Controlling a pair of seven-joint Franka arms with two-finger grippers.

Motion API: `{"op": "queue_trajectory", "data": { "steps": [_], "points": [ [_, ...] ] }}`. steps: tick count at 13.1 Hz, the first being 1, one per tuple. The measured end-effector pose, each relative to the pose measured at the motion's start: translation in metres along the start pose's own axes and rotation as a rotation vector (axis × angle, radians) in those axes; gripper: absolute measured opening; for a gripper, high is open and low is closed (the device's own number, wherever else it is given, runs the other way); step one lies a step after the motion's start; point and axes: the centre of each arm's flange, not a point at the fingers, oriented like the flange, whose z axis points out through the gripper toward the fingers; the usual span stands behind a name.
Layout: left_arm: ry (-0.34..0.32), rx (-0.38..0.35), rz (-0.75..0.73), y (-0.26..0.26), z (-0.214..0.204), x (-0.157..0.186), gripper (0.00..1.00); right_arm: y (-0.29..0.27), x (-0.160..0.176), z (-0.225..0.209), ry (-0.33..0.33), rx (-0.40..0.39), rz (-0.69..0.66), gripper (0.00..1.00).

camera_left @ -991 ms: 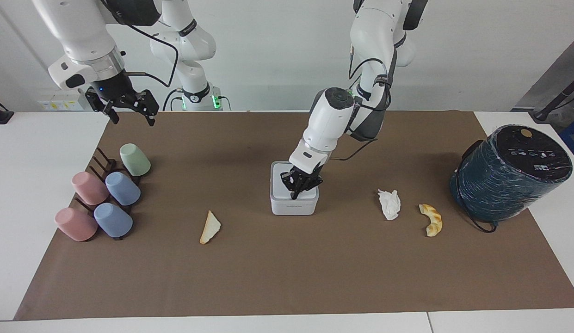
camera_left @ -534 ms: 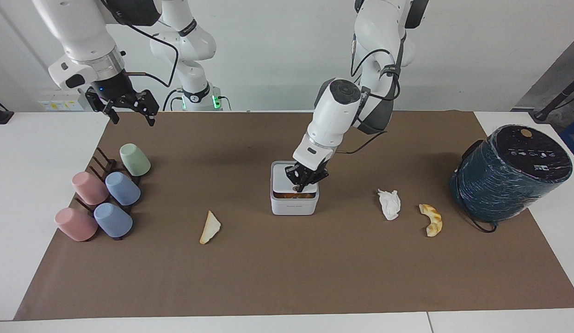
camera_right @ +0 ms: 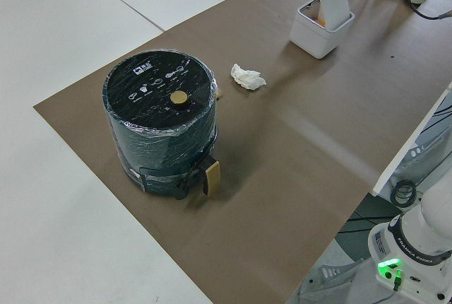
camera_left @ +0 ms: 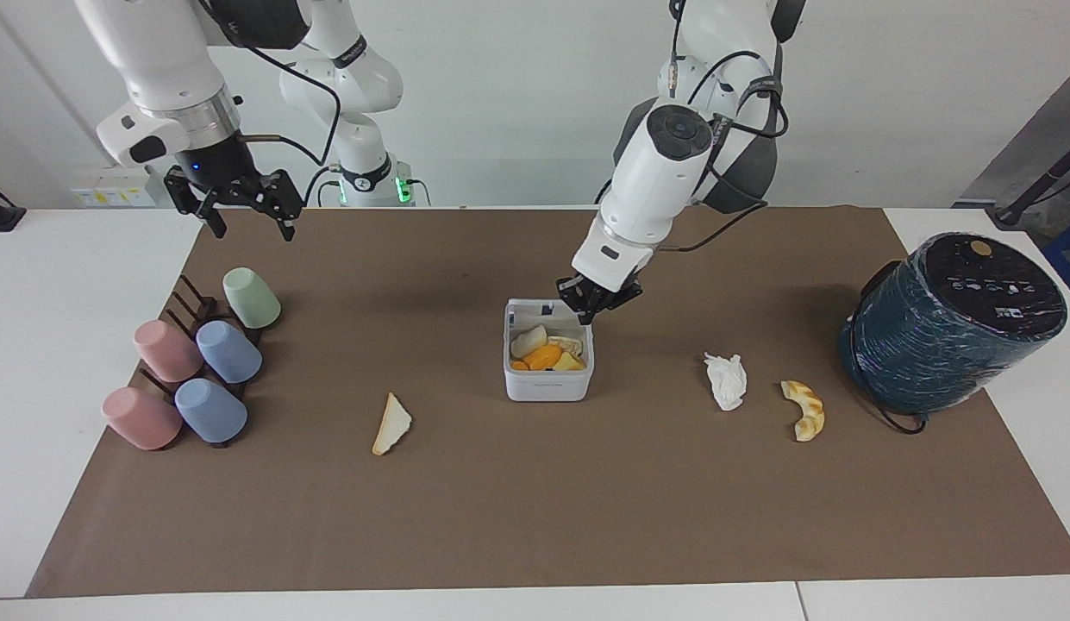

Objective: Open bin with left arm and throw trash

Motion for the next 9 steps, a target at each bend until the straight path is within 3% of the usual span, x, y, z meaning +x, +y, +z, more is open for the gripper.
{"op": "queue_trajectory", "data": {
  "steps": [4,9],
  "points": [
    [-0.005,0.031,-0.051,-0.037,-0.032,0.02,0.01,-0.04,0.023,0.038,0.045,0.013,-0.004,1.0],
    [0.002,0.035,-0.011,-0.158,-0.125,0.04,0.01,-0.083,0.075,0.14,0.097,0.038,0.025,1.0]
  ]
}}
